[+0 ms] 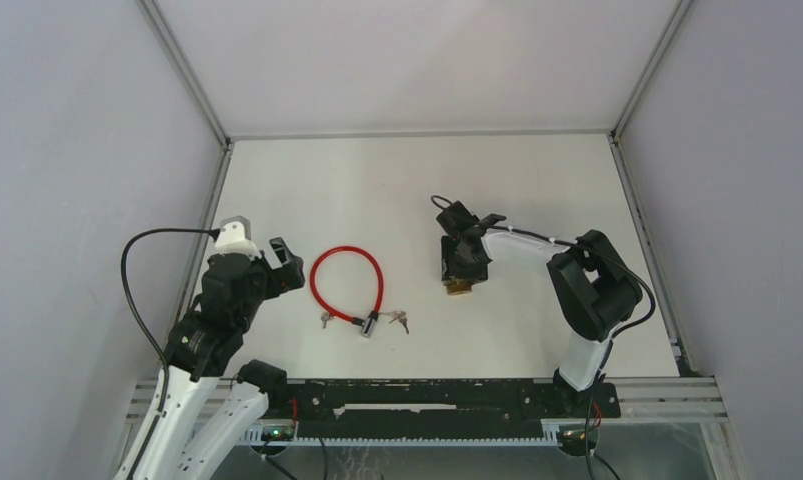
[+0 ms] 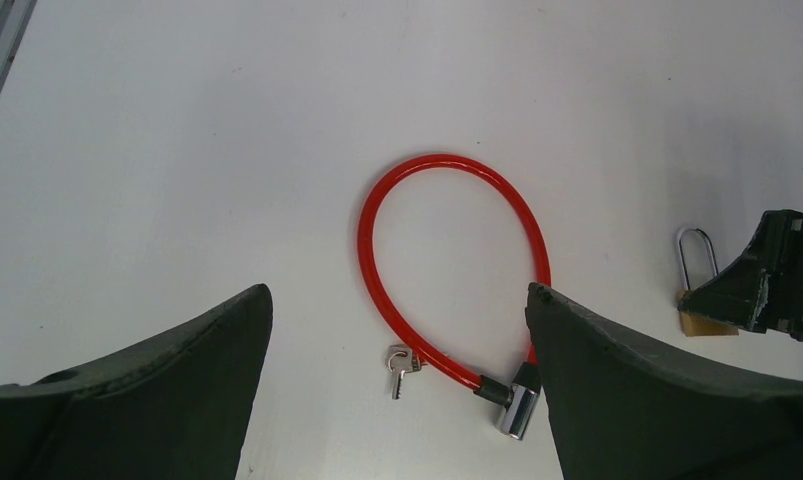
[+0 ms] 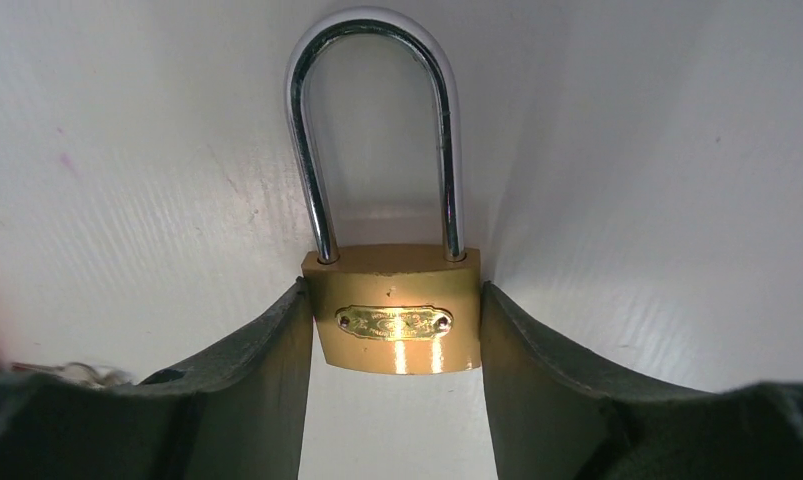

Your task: Unlock with the key

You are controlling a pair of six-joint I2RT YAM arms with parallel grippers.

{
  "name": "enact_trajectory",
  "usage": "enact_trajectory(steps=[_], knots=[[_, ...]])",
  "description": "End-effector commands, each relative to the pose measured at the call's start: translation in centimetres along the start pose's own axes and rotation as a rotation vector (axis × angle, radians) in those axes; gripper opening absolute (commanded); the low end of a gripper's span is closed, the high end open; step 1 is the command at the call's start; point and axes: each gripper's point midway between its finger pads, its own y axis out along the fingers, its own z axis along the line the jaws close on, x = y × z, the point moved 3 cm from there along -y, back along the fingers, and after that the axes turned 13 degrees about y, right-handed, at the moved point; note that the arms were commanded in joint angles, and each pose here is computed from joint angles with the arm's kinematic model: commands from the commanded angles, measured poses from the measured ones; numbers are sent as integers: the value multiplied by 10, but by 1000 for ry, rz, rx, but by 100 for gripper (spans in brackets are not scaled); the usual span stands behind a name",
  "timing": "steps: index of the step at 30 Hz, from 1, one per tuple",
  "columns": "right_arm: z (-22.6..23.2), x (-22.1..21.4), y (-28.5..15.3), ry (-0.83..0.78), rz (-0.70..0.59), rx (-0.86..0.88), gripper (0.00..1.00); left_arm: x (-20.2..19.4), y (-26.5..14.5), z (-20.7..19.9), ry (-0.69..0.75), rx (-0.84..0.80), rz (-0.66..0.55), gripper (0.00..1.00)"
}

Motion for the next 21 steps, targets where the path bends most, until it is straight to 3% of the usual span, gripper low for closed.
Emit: enact_trajectory(steps=[1,3,8,11,16,21], knots=[[5,-20,-1,162,60,-14,37,0,3,1,9,9,-20,100],[6,-27,0,191,95,-21,43,0,3,1,10,12,-19,100],[6,-38,2,209,154,-32,73,1,1,7,9,44,-25,100],[7,-34,-4,164,118,-18,98,1,1,7,10,42,-25,100],[1,-21,-19,138,50,-31,99,1,2,6,15,39,-20,100],[10,-17,-42,-1,-24,33,99,1,1,7,13,40,-25,100]])
